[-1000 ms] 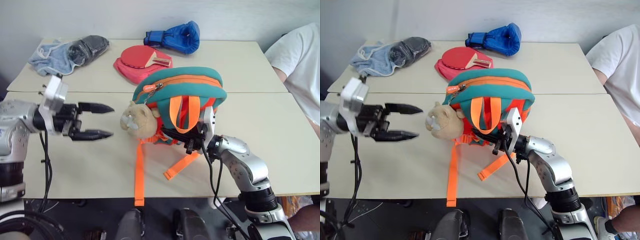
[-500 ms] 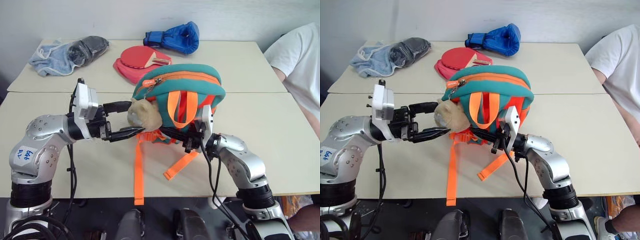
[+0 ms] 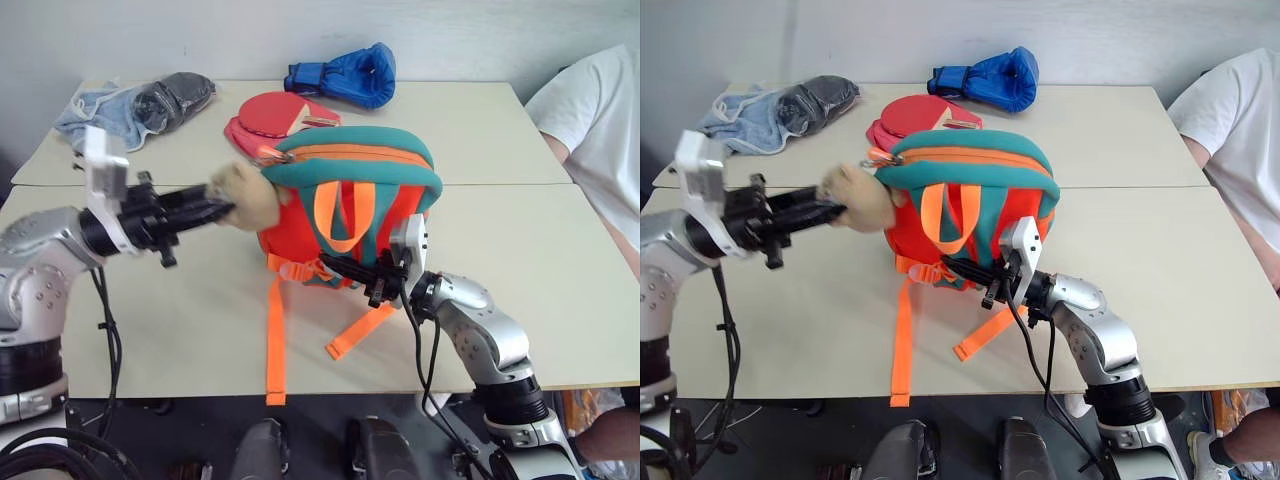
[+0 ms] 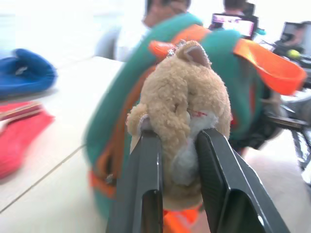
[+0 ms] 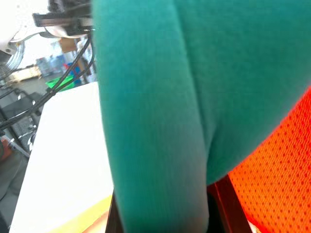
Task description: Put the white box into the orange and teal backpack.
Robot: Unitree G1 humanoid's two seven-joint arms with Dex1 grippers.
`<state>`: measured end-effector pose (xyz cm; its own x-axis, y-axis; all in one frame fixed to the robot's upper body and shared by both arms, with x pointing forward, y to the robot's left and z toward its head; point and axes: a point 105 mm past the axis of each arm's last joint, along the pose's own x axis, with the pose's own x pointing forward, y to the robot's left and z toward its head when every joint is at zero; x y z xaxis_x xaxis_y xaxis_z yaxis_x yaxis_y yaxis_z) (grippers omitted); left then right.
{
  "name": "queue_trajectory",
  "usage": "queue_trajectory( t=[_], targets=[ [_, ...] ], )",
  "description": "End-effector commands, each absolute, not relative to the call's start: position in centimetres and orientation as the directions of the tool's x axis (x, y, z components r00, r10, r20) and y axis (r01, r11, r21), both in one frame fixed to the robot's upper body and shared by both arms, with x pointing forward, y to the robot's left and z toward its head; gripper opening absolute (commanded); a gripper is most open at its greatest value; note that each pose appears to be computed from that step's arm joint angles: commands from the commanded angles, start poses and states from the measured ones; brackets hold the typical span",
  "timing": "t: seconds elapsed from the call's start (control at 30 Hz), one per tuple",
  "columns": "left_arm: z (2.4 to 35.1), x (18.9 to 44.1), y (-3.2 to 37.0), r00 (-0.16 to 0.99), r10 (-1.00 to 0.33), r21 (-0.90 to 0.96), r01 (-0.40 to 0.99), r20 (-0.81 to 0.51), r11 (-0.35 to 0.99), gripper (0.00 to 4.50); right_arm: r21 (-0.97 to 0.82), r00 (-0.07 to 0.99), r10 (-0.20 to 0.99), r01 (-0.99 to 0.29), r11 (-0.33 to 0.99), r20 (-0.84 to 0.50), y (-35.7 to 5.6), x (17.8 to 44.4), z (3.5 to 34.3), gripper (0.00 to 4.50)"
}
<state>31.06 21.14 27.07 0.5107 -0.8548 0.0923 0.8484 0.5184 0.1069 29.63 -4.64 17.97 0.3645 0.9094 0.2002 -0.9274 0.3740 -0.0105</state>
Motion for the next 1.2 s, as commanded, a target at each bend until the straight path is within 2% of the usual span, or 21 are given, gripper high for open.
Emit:
queue_trajectory(
  t=[0.03, 0.23, 0.27, 0.33, 0.4, 0.53, 0.63, 0.7, 0.77, 0.9, 1.0, 1.07, 1.2],
  targets=[
    [26.8, 32.8, 24.4, 0.644, -0.764, 0.071, 0.760, 0.046, 0.646, 0.66, -0.051, 0.383, 0.886, -0.911, 0.409, 0.263, -5.5, 29.2, 19.5, 0.00],
    [24.0, 35.3, 25.1, 0.727, -0.686, -0.149, 0.680, 0.009, 0.718, 0.66, -0.043, 0.408, 0.872, -0.900, 0.434, 0.269, -5.8, 28.6, 19.2, 0.00],
    [23.4, 35.4, 25.0, 0.730, -0.683, -0.166, 0.672, -0.015, 0.722, 0.66, -0.041, 0.412, 0.869, -0.898, 0.438, 0.274, -5.8, 28.6, 19.3, 0.00],
    [20.5, 35.5, 24.5, 0.718, -0.680, -0.187, 0.656, -0.144, 0.732, 0.66, -0.037, 0.416, 0.865, -0.896, 0.443, 0.282, -5.8, 28.5, 19.3, 0.00],
    [18.4, 35.7, 23.8, 0.704, -0.681, -0.226, 0.643, -0.201, 0.732, 0.66, -0.036, 0.413, 0.861, -0.896, 0.442, 0.295, -5.8, 28.4, 19.4, 0.00],
    [15.3, 35.1, 22.7, 0.643, -0.689, -0.103, 0.702, -0.336, 0.705, 0.66, -0.037, 0.408, 0.855, -0.897, 0.441, 0.320, -5.8, 28.4, 19.7, 0.00],
    [13.7, 34.6, 22.2, 0.634, -0.709, 0.013, 0.748, -0.309, 0.664, 0.66, -0.038, 0.412, 0.846, -0.892, 0.450, 0.339, -5.9, 28.3, 19.8, 0.00],
    [14.4, 32.6, 20.6, 0.546, -0.820, 0.145, 0.837, -0.169, 0.527, 0.66, -0.028, 0.417, 0.842, -0.891, 0.452, 0.343, -6.1, 28.5, 19.7, 0.00],
    [14.4, 32.4, 21.1, 0.580, -0.802, 0.175, 0.812, -0.142, 0.557, 0.66, -0.038, 0.421, 0.836, -0.886, 0.462, 0.352, -6.3, 28.7, 19.8, 0.00],
    [15.3, 32.0, 23.2, 0.635, -0.765, 0.198, 0.768, -0.109, 0.609, 1.94, 0.002, 0.325, 0.859, -0.936, 0.353, 0.396, -6.5, 28.2, 20.8, 1.35],
    [16.2, 31.3, 25.0, 0.662, -0.739, 0.219, 0.745, -0.127, 0.630, 2.90, -0.079, 0.279, 0.927, -0.948, 0.307, 0.253, -8.5, 27.3, 20.1, 2.37],
    [16.1, 30.0, 26.6, 0.683, -0.713, 0.205, 0.730, -0.162, 0.652, 3.66, -0.126, 0.303, 0.943, -0.939, 0.320, 0.136, -11.6, 27.1, 19.3, 3.21],
    [15.6, 26.7, 29.5, 0.742, -0.631, 0.218, 0.670, -0.225, 0.710, 4.50, -0.221, 0.435, 0.899, -0.882, 0.416, -0.044, -18.7, 27.8, 18.2, 4.20]
  ],
)
